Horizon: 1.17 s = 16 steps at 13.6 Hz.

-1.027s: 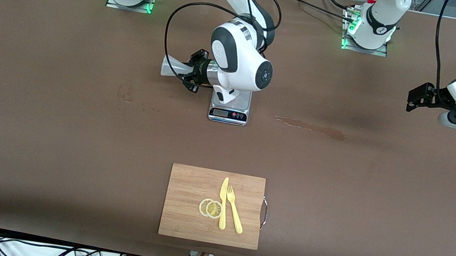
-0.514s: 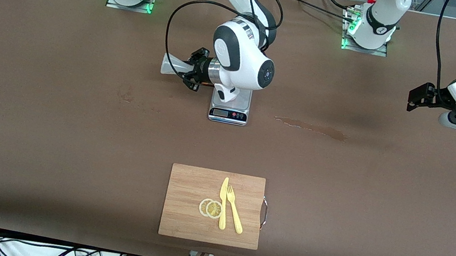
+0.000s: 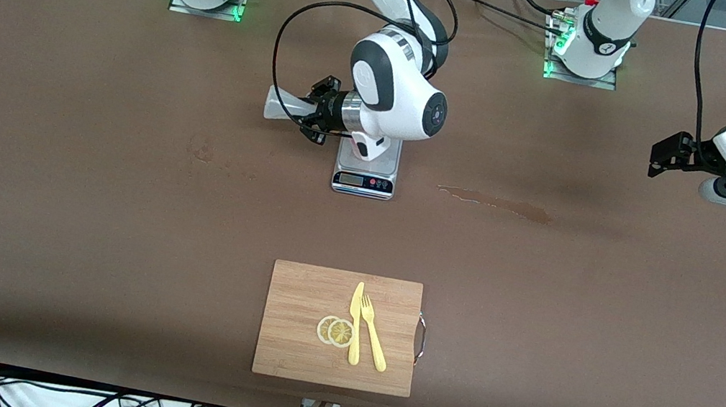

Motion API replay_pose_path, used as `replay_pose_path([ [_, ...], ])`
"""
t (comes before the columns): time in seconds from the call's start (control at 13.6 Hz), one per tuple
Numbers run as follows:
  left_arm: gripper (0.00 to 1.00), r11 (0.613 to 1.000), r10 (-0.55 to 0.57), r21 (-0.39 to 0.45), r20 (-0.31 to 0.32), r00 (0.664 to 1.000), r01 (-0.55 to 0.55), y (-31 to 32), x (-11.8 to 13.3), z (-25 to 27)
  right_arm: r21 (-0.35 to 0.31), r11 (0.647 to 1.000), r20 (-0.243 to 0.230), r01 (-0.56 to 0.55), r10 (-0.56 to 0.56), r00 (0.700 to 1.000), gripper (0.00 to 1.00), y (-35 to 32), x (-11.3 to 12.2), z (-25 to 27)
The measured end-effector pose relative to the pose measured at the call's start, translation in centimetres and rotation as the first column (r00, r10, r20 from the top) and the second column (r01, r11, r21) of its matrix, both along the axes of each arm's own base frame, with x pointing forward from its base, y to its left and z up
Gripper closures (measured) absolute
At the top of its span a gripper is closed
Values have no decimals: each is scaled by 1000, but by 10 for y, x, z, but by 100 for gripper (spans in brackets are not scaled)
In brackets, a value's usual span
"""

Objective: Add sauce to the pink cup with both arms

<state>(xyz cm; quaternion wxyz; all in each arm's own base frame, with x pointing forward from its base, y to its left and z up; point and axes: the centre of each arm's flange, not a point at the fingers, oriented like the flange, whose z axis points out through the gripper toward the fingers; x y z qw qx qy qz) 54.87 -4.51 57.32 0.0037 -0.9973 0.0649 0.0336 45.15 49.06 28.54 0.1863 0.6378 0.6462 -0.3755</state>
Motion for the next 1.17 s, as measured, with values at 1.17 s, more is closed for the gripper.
replay_pose_path([
  [1.17, 0, 1000, 1, 0, 0, 1000, -1, 1, 0, 0, 269, 948, -7, 171, -176, 984, 63, -38, 59, 50],
])
